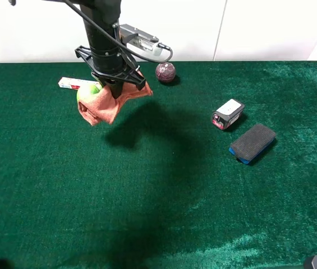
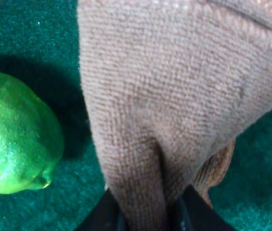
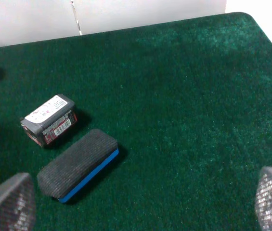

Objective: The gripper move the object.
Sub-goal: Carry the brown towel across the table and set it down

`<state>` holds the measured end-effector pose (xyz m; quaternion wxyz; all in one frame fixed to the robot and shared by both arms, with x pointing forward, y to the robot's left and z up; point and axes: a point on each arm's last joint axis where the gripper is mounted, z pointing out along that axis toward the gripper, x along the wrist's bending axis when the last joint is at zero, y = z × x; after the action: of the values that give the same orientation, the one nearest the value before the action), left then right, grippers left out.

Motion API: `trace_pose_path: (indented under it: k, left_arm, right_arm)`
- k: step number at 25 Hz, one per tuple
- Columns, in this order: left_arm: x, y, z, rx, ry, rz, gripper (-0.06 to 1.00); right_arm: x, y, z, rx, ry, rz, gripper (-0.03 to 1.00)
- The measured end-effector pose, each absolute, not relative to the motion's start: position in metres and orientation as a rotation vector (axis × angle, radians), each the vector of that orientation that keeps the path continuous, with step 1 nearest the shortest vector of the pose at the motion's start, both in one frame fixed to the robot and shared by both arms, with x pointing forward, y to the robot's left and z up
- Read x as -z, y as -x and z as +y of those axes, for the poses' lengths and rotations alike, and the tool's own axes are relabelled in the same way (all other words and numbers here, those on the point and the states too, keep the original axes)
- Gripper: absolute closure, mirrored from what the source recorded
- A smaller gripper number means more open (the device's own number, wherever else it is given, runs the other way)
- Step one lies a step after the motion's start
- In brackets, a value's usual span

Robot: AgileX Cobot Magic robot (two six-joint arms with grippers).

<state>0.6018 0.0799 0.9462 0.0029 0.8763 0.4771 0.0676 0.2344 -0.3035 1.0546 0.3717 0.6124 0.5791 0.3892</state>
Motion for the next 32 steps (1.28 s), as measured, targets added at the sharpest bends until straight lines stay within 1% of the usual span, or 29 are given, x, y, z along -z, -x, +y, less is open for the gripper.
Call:
trace_pose_path:
  k: [8,23,24,25,27,29,31,32]
  left_arm:
    - [-0.915,-0.604,0.078,-0.167,-2.797,1.516,0.79]
    - [-0.914,-0.603,0.078,-0.162,-2.800,1.522,0.78]
    - [-0.914,-0.603,0.079,-0.160,-2.801,1.523,0.74]
    - [-0.914,-0.603,0.079,-0.157,-2.805,1.525,0.68]
    - [-0.914,-0.603,0.079,-0.154,-2.809,1.528,0.52]
    - [-0.914,-0.602,0.079,-0.151,-2.811,1.536,0.33]
    - [-0.914,-0.602,0.079,-0.150,-2.811,1.537,0.21]
    - [-0.914,-0.602,0.079,-0.150,-2.811,1.537,0.18]
  right_arm:
    - [-1.055,-0.234,-0.304,-0.998,-1.570,1.485,0.27]
    - [-1.055,-0.234,-0.304,-0.998,-1.570,1.485,0.27]
    - [-1.055,-0.234,-0.304,-0.998,-1.570,1.485,0.27]
    - [-1.055,-0.234,-0.304,-0.998,-1.570,1.485,0.27]
    - [-1.055,-0.234,-0.304,-0.998,-1.570,1.485,0.27]
    - [-1.055,-0.234,-0.304,-0.998,-1.570,1.485,0.27]
    - [-1.055,-0.234,-0.304,-0.998,-1.570,1.485,0.27]
    - [-1.055,-0.234,-0.304,-0.998,-1.570,1.485,0.27]
